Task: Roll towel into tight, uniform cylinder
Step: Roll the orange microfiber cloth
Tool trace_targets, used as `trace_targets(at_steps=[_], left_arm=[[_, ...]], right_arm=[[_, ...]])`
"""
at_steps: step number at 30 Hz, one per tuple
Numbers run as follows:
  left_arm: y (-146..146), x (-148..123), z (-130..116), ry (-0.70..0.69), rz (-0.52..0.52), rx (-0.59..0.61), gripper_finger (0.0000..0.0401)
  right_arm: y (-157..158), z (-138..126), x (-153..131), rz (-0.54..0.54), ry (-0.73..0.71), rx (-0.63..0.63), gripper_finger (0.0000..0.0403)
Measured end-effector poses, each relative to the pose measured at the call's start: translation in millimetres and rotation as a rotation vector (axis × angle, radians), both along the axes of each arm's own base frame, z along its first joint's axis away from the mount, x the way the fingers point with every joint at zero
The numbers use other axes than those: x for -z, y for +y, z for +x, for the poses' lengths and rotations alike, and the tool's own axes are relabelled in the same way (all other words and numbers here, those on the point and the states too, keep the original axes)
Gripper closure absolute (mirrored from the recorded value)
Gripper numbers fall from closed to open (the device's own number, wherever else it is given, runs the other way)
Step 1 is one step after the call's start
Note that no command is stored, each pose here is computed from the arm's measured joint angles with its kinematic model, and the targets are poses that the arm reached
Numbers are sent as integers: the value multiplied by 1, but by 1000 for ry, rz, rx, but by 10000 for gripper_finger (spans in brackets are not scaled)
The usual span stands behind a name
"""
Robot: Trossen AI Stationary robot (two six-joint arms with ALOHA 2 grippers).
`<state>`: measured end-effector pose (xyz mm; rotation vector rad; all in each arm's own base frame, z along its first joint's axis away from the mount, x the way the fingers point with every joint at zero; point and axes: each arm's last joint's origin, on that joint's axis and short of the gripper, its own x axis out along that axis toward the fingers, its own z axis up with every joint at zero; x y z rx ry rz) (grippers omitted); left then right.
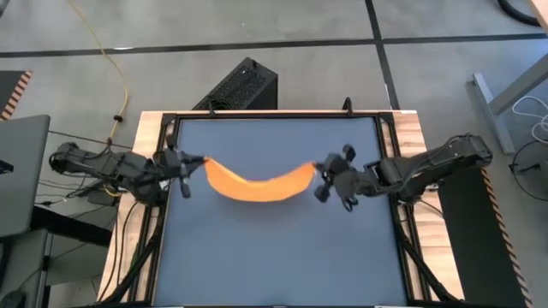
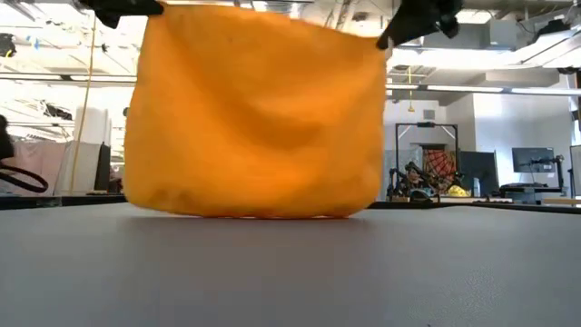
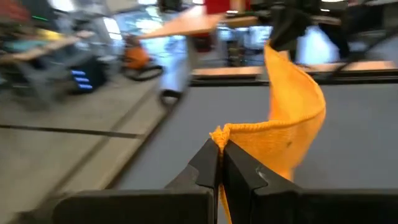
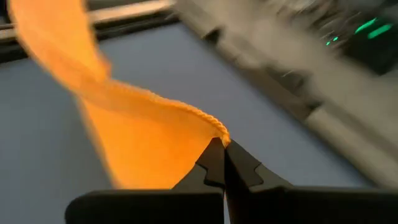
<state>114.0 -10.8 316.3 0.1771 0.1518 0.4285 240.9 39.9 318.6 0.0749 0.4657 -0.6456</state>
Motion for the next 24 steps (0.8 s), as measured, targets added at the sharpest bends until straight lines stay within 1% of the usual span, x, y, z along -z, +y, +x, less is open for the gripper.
trace_targets(at_steps=[2, 5, 8, 10, 11, 13, 14, 16, 17, 19, 21, 24], left_arm=[[8, -5, 1, -24, 49, -62, 401], [21, -16, 0, -24, 120, -119, 401], [33, -30, 0, -20, 158, -186, 401], [40, -39, -1, -29, 161, -167, 401], [42, -41, -1, -28, 157, -130, 401], [46, -40, 2, -21, 120, -53, 401], [47, -36, 5, -9, 83, -8, 401], [48, -22, 12, 34, -10, 92, 401], [48, -10, 17, 63, -70, 149, 401], [44, 14, 26, 114, -193, 290, 401], [37, 38, 32, 157, -310, 439, 401], [22, 65, 35, 202, -425, 625, 401]], right_arm=[[-17, 3, -9, -73, -21, 36, 388], [-42, 6, -30, -190, -42, 67, 388], [-61, 3, -48, -301, -3, 89, 388], [-68, 1, -54, -330, 33, 88, 388], [-68, 1, -54, -321, 50, 54, 388], [-65, 1, -50, -259, 64, -46, 388], [-61, 2, -45, -205, 70, -113, 388], [-50, 4, -29, -75, 95, -233, 388], [-42, 6, -19, -11, 120, -277, 388], [-23, 7, 0, 91, 176, -335, 388], [1, 6, 21, 169, 231, -386, 388], [40, 2, 44, 292, 251, -420, 388]])
